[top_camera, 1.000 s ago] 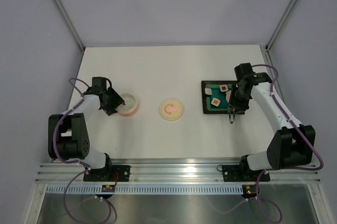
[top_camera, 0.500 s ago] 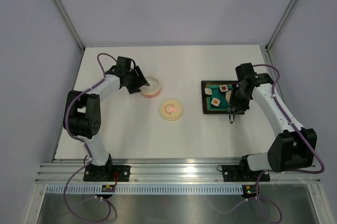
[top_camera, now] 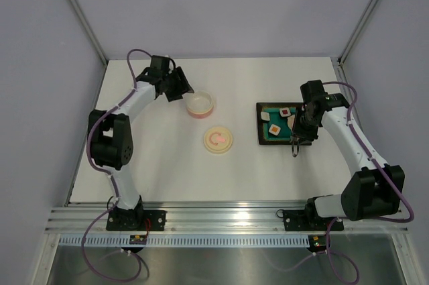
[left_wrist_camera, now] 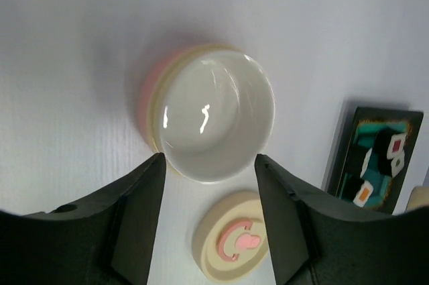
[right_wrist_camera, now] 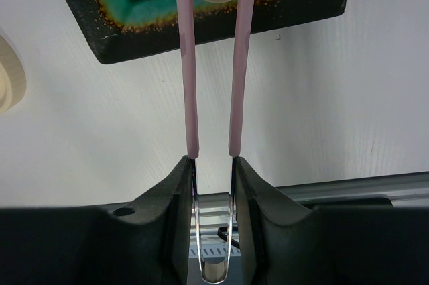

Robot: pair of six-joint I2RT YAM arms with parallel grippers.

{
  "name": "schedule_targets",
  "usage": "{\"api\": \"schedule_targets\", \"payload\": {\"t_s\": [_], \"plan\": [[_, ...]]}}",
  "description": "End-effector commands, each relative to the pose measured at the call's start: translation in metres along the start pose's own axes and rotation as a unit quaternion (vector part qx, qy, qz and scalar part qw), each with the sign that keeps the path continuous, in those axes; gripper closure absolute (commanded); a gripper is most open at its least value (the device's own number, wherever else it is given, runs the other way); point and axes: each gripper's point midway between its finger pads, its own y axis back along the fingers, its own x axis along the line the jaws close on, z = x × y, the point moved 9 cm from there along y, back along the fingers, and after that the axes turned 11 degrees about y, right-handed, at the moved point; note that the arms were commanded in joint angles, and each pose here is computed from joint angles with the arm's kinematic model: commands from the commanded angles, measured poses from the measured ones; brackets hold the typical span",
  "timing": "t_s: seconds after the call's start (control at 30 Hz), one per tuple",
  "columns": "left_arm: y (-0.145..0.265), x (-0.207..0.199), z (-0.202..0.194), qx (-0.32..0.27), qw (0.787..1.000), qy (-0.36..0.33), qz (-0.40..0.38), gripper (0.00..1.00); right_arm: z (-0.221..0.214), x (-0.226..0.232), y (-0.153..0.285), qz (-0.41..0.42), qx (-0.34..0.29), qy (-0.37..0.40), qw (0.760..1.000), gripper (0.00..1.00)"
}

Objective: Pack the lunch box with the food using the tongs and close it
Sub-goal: Move the packing box to the center of the board.

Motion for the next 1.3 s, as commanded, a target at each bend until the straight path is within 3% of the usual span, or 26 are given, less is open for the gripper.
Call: {"api": "schedule_targets", "payload": {"t_s": [0.0,0.1,0.33,0.57,0.83,1.07,1.27], "plan": [[-0.006,0.01,0.04,-0.045,0.999,0.024,0.004,0.44,0.002,0.0,0.011,0.006,-0.025,-0.009,1.0,1.0],[-0.027,0.024,0.055,-0.041,0.998,0.051,0.014,0.57,0.004,0.0,0.012,0.008,-0.026,-0.009,1.0,1.0],[-0.082,0.024,0.067,0.032,0.998,0.059,0.004,0.58,0.015,0.003,0.026,0.012,-0.046,-0.005,0.999,1.0],[-0.103,0.013,0.029,0.074,0.996,0.044,0.015,0.6,0.02,0.004,0.031,0.014,-0.055,-0.005,0.998,1.0],[-0.099,-0.001,-0.024,0.11,0.993,0.034,0.013,0.6,0.038,0.008,0.045,0.023,-0.088,0.003,0.996,1.0],[-0.079,0.007,-0.039,0.096,0.993,0.061,0.035,0.6,0.058,0.027,0.057,0.066,-0.122,0.018,0.99,1.0],[-0.04,0.036,-0.017,0.007,0.99,0.074,0.12,0.58,0.053,0.038,0.048,0.074,-0.113,0.028,0.991,1.0]]}}
